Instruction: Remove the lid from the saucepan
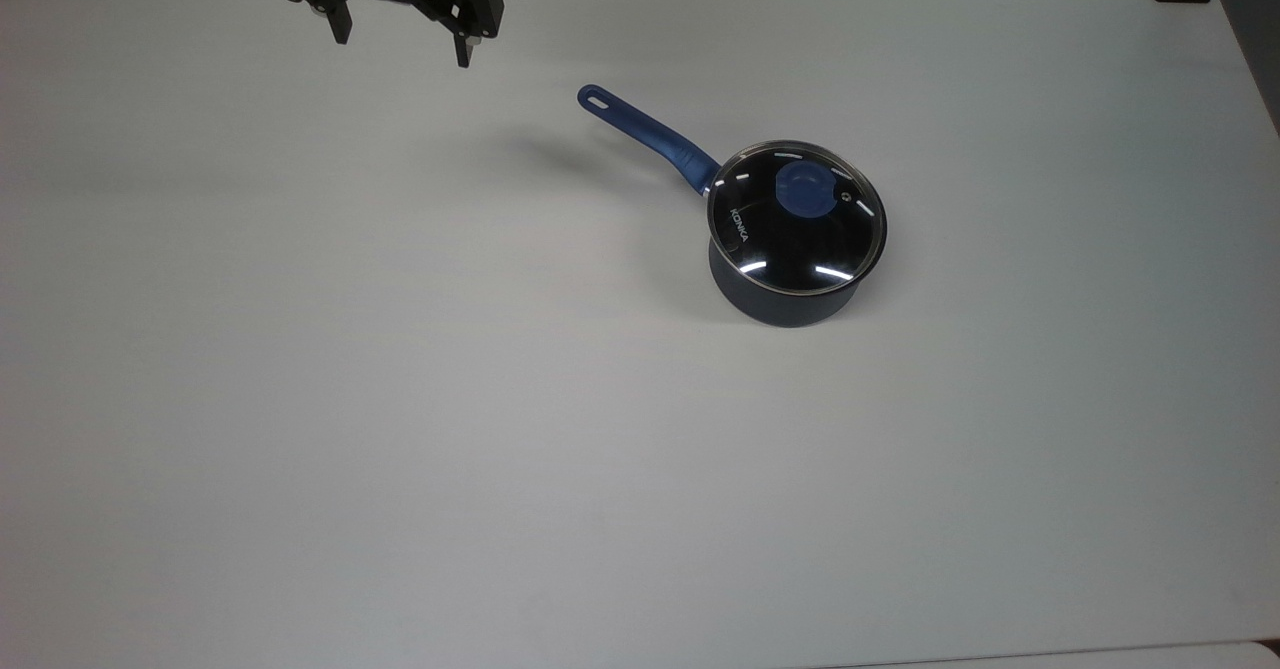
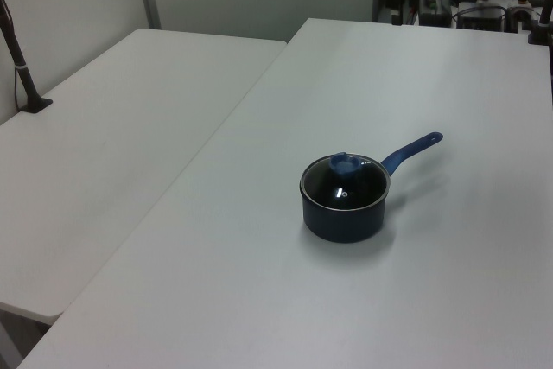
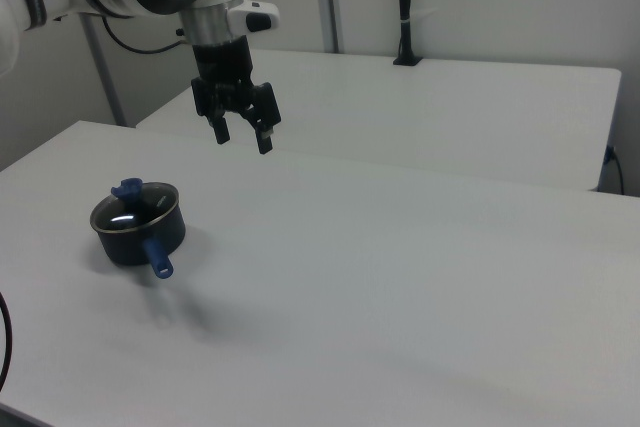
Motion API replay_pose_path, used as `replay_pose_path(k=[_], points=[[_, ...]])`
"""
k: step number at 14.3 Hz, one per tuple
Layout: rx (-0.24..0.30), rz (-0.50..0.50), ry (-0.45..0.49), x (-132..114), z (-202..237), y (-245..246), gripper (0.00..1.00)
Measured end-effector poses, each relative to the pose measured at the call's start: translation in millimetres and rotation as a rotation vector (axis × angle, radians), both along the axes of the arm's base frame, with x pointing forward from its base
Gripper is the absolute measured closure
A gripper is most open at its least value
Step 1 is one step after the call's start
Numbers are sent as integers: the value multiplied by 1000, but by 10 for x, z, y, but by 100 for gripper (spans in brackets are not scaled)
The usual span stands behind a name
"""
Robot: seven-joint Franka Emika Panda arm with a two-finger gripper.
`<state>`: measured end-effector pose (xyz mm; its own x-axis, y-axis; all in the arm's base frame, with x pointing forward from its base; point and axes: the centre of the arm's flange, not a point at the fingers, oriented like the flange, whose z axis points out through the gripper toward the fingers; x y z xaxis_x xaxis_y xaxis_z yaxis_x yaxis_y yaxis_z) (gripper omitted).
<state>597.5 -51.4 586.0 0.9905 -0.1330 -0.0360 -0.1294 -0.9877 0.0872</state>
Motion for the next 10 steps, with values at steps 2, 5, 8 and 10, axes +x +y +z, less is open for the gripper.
replay_pose_path(k=[2, 5, 8, 10], points=[[5, 2, 0, 1, -1, 12, 0], [6, 4, -1, 3, 3, 25, 0], [10, 15, -4, 9, 17, 92, 0], [32, 33, -6, 18, 15, 222, 0]])
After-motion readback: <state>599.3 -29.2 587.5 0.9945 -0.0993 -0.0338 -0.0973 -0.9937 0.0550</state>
